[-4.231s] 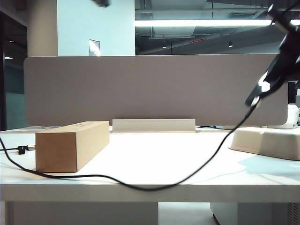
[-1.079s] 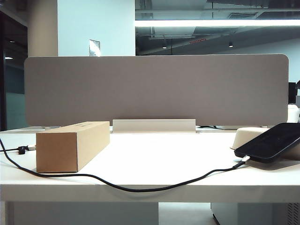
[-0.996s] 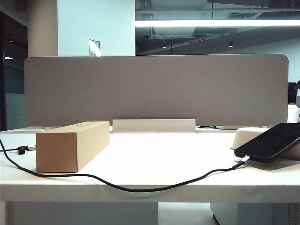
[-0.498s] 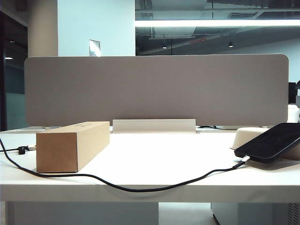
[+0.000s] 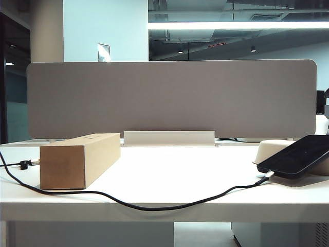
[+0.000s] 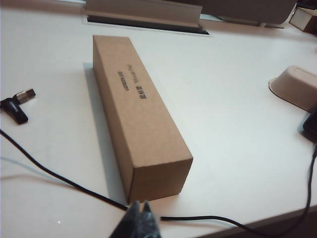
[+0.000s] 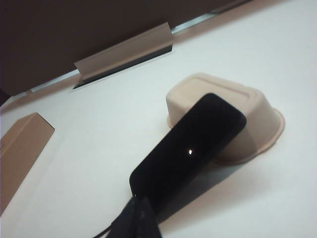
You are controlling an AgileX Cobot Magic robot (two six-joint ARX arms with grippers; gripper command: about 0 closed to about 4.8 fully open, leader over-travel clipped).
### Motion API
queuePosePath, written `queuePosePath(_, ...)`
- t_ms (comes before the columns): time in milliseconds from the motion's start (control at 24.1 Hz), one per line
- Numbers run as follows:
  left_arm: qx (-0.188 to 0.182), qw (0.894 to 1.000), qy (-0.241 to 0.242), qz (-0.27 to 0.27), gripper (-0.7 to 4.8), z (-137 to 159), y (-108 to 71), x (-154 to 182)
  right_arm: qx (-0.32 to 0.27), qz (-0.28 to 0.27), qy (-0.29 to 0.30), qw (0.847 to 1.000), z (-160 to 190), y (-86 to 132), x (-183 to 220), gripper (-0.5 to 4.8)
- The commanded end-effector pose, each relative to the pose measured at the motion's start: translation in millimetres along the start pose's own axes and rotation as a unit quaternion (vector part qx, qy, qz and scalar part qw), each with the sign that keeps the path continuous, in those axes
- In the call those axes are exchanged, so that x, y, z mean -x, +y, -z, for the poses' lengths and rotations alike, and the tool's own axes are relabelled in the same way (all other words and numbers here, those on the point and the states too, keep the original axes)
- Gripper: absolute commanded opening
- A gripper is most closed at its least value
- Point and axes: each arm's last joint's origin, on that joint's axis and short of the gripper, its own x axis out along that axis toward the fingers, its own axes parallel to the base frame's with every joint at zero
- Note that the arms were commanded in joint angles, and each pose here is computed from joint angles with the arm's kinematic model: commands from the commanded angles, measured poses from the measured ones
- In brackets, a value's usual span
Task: Pick up the charging cable and the phone, plug the charging cable into the charging port on the phone, and finally place them back on the table.
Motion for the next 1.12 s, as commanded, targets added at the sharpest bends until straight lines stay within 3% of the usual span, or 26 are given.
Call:
queuePosePath(41, -0.017, 1.0, -0.009, 0.004, -0.06, 6, 0.8, -4, 0.003, -0.005, -0.004, 1.0, 4, -2, -2, -0.05)
queuePosePath(207, -0.051, 0.999, 0.003, -0.002, -0.06, 19, 3.4, -9, 0.003, -0.011, 0.0, 1.0, 17, -8, -6, -0.06)
queuePosePath(456, -0.061, 0.998, -0.029, -0.016, -0.06, 29, 6.2, -16, 0.008, -0.011, -0.001, 1.0, 26, -13, -9, -0.05)
queuePosePath(747, -0.09, 0.995, -0.019, -0.029, -0.06, 35, 7.9, -17, 0.015, -0.011, -0.001, 1.0, 26, -13, -9, -0.06)
queuePosePath(1120, -0.088, 0.996, -0.019, -0.027, -0.06, 35, 7.9, -17, 0.018, -0.013, -0.009, 1.0, 25, -12, -9, -0.05)
